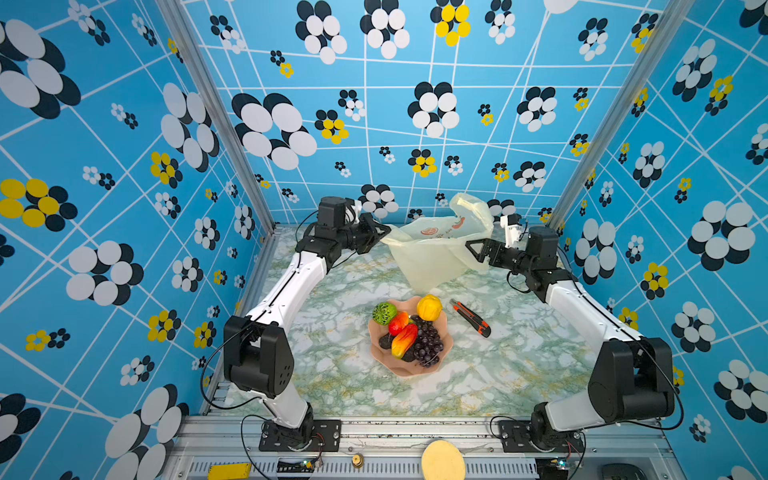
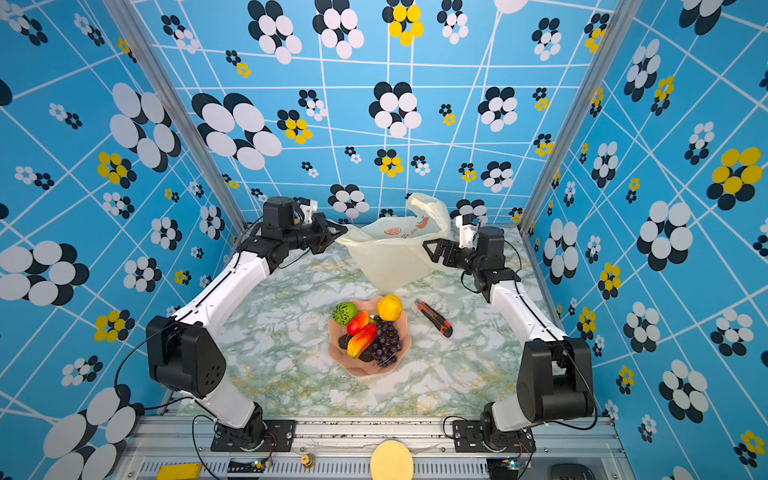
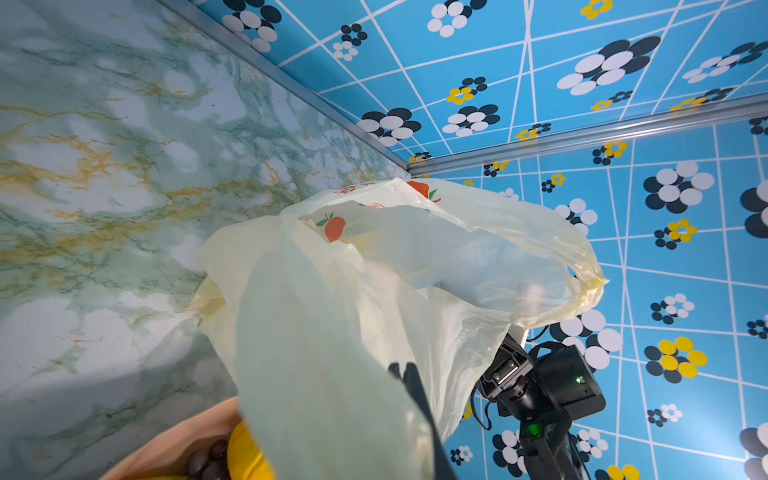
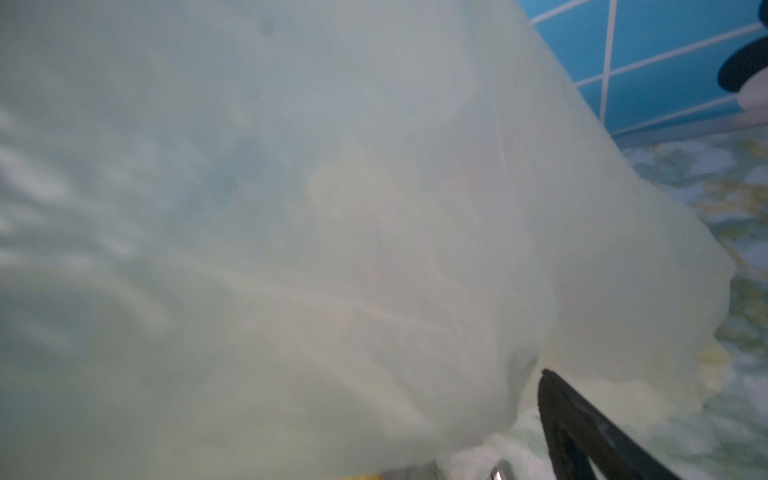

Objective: Place the fruits into the plastic bag

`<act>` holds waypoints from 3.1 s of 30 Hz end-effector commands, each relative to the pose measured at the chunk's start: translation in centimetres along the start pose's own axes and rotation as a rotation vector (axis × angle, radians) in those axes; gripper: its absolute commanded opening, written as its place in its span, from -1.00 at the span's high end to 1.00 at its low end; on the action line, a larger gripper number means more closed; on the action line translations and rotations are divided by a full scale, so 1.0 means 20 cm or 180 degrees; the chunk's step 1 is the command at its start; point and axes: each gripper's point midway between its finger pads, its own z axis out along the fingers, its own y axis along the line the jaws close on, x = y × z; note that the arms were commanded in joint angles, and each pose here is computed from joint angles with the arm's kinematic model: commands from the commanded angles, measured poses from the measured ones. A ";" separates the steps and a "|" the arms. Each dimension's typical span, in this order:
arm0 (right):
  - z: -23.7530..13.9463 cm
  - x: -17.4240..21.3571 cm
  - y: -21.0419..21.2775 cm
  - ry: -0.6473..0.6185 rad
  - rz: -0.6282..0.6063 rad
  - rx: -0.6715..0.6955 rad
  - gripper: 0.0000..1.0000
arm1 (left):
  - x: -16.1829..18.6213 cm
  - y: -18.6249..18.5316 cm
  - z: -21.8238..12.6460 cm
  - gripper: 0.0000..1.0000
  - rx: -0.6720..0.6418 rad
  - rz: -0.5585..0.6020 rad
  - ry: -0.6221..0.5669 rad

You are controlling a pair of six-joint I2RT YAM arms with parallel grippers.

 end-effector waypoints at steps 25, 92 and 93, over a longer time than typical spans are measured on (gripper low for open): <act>-0.44 -0.37 0.28 0.0210 -0.1329 0.1858 -0.99 | 0.20 -0.15 0.11 1.00 -0.0084 0.0650 0.0541; 0.24 0.22 0.33 0.0479 -0.0819 0.0234 1.00 | 0.14 0.31 -0.32 1.00 -0.1096 0.1337 -0.0248; 0.25 0.26 0.31 0.0473 -0.0711 0.0238 1.00 | 0.19 0.39 -0.27 1.00 -0.1073 0.1186 -0.0069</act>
